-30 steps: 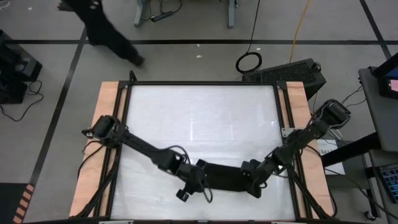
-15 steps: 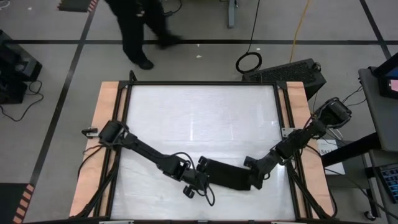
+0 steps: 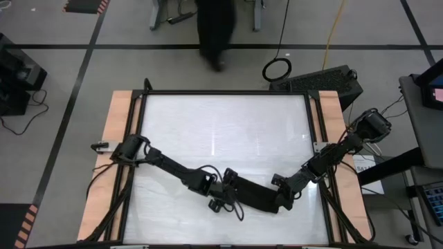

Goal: Roll towel into tight, uniform cylinder
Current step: Roll the black towel

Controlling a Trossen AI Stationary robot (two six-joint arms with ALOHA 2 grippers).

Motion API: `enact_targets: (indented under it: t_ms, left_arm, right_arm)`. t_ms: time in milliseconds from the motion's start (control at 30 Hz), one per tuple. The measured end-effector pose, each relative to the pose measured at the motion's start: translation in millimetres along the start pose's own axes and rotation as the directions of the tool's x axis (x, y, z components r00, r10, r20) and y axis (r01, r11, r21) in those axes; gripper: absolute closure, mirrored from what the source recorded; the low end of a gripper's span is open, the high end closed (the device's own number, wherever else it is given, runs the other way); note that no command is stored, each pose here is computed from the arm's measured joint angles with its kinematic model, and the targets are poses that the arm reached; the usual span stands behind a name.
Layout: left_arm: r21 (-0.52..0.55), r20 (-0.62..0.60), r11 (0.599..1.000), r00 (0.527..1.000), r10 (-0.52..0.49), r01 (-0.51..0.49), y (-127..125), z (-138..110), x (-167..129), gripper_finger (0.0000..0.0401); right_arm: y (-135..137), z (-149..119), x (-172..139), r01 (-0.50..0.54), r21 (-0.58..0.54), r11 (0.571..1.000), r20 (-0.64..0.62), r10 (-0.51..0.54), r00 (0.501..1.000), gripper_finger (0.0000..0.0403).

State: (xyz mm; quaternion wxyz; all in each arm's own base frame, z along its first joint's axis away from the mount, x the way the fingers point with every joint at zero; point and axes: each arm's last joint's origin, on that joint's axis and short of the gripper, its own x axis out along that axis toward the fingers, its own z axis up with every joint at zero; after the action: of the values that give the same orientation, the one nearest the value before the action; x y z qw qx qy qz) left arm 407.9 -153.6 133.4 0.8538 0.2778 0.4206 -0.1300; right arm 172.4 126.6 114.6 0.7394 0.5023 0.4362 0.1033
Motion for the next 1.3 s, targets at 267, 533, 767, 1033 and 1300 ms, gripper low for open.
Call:
enact_targets:
  t_ms: [267,533,767,1033,1300]
  left_arm:
    - [-0.043,-0.001,0.997,0.998,-0.068,0.068,5,-5,8,0.022]
    - [-0.108,0.044,0.972,0.978,-0.203,0.207,15,-10,10,0.0386]
    - [-0.289,0.155,0.831,0.88,-0.448,0.474,37,-20,13,0.0384]
    - [-0.481,0.21,0.622,0.77,-0.603,0.618,63,-40,15,0.0386]
    - [-0.594,0.272,0.465,0.708,-0.651,0.656,81,-50,16,0.0387]
  right_arm:
    - [1,0,0,-0.004,0.008,1.0,0.001,0.004,1.0,0.0401]
    - [1,-1,0,-0.01,0.015,1.0,0.0,0.01,1.0,0.0357]
    - [14,-4,-9,-0.09,-0.075,0.993,-0.002,0.09,0.996,0.026]
    - [34,-8,-22,-0.073,-0.247,0.966,0.081,0.096,0.992,0.0209]
    - [70,-5,-16,0.103,-0.485,0.868,0.122,-0.049,0.991,0.0224]
